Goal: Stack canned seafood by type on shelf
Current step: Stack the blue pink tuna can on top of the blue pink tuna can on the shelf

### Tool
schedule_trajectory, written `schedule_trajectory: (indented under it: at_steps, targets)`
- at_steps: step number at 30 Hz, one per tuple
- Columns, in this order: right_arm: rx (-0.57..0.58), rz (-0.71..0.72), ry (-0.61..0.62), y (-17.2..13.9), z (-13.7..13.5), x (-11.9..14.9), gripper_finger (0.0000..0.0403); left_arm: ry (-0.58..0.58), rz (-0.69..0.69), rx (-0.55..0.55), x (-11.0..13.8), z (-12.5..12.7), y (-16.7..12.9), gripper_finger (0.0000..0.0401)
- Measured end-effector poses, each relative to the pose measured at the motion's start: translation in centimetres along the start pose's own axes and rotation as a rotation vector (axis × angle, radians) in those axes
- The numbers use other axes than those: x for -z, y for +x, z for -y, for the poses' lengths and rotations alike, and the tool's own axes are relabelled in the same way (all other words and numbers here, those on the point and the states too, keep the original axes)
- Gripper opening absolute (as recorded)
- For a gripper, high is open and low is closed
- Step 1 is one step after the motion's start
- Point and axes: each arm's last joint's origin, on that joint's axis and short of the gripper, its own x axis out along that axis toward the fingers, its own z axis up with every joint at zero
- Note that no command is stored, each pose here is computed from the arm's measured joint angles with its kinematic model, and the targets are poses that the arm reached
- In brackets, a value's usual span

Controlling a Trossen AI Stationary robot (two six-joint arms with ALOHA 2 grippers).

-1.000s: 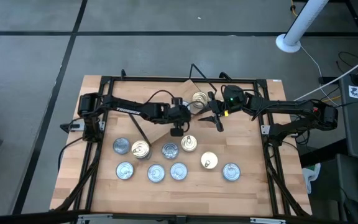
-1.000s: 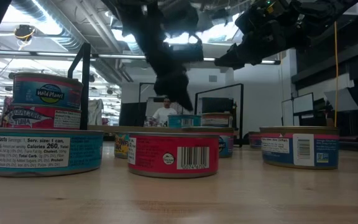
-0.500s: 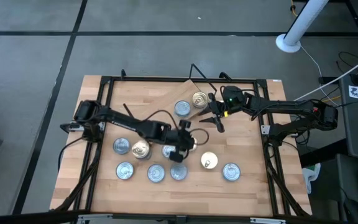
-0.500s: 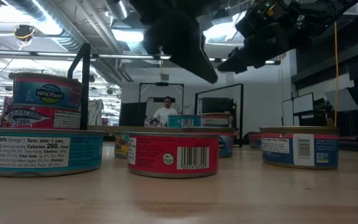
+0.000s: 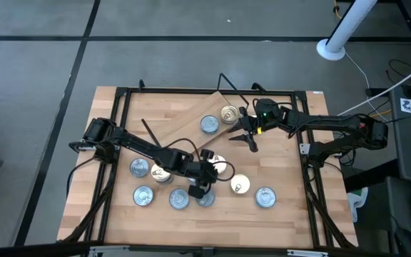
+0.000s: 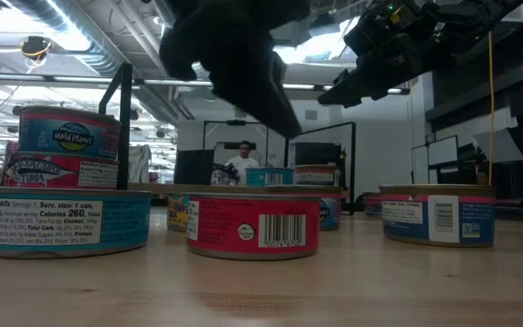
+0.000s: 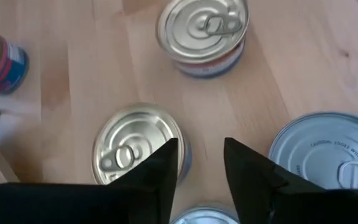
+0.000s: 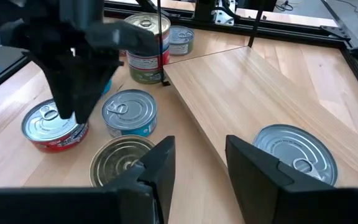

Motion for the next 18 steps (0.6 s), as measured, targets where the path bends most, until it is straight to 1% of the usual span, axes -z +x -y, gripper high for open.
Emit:
schedule_trajectory:
  at_steps: [4,7,10,15,18]
  targets:
    - [0.008,-0.002,0.026,0.0,0.0,0.0,0.0143,-0.003,-0.013,-0.002,0.6,-0.1,0.4,0.0152]
    - [0.037,-0.012,0.028,0.0,0.1,0.0,0.0143,-0.011,-0.011,-0.009,1.2,-0.2,0.8,0.016]
    - [0.059,-0.019,0.029,0.0,0.2,0.1,0.0143,-0.014,-0.007,-0.023,1.7,-0.6,1.2,0.0158]
    - [0.065,-0.02,0.029,0.0,0.2,0.1,0.0143,0.02,0.008,-0.034,2.5,-0.9,1.8,0.0146]
    - [0.065,-0.02,0.029,0.0,0.2,0.1,0.0143,0.045,-0.006,-0.033,3.0,-0.9,2.0,0.0141]
